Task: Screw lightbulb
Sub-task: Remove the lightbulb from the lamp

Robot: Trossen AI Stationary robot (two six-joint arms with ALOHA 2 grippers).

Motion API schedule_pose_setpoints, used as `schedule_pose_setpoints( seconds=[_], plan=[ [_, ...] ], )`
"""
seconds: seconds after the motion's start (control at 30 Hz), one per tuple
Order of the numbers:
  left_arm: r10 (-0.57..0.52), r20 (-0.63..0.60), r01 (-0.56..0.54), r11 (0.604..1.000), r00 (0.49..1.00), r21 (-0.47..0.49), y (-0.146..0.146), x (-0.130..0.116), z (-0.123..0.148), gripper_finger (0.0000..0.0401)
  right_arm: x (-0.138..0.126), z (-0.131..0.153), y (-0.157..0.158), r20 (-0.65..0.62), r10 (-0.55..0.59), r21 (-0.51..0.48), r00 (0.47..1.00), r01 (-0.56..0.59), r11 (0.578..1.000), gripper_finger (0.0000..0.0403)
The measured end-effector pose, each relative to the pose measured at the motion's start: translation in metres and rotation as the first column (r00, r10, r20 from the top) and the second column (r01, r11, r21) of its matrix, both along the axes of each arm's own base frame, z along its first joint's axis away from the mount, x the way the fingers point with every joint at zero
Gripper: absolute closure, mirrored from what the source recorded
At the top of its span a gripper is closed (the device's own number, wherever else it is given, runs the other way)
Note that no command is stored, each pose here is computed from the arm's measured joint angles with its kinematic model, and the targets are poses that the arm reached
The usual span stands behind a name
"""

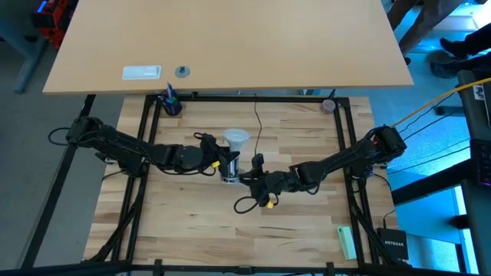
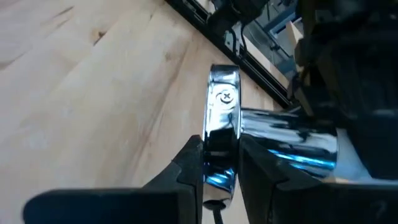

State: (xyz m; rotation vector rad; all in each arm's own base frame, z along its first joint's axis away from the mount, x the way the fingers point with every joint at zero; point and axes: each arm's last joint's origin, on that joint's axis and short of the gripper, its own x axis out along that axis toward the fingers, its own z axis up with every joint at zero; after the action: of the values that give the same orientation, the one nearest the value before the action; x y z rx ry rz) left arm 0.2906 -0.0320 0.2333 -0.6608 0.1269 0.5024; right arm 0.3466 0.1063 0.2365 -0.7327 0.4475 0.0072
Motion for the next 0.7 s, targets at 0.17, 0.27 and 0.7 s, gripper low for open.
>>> schedule_pose_setpoints(
  seconds=[0.17,0.27,0.7],
  plan=[
    [0.003,-0.017,-0.003,1.000,1.000,0.007,0.000,0.000,-0.002,0.0270,0.012,-0.015,0.001,0.025,-0.004,0.008,1.000,0.004,1.000,0.0329],
    [0.003,-0.017,-0.003,1.000,1.000,0.007,0.001,0.000,-0.003,0.0270,0.017,-0.018,0.002,0.058,-0.009,0.014,0.998,0.008,1.000,0.0321],
    [-0.017,-0.016,0.017,1.000,1.000,0.021,-0.002,0.000,-0.002,0.0270,0.017,-0.023,0.000,0.015,-0.051,-0.003,0.999,0.051,0.999,0.0289]
  ],
)
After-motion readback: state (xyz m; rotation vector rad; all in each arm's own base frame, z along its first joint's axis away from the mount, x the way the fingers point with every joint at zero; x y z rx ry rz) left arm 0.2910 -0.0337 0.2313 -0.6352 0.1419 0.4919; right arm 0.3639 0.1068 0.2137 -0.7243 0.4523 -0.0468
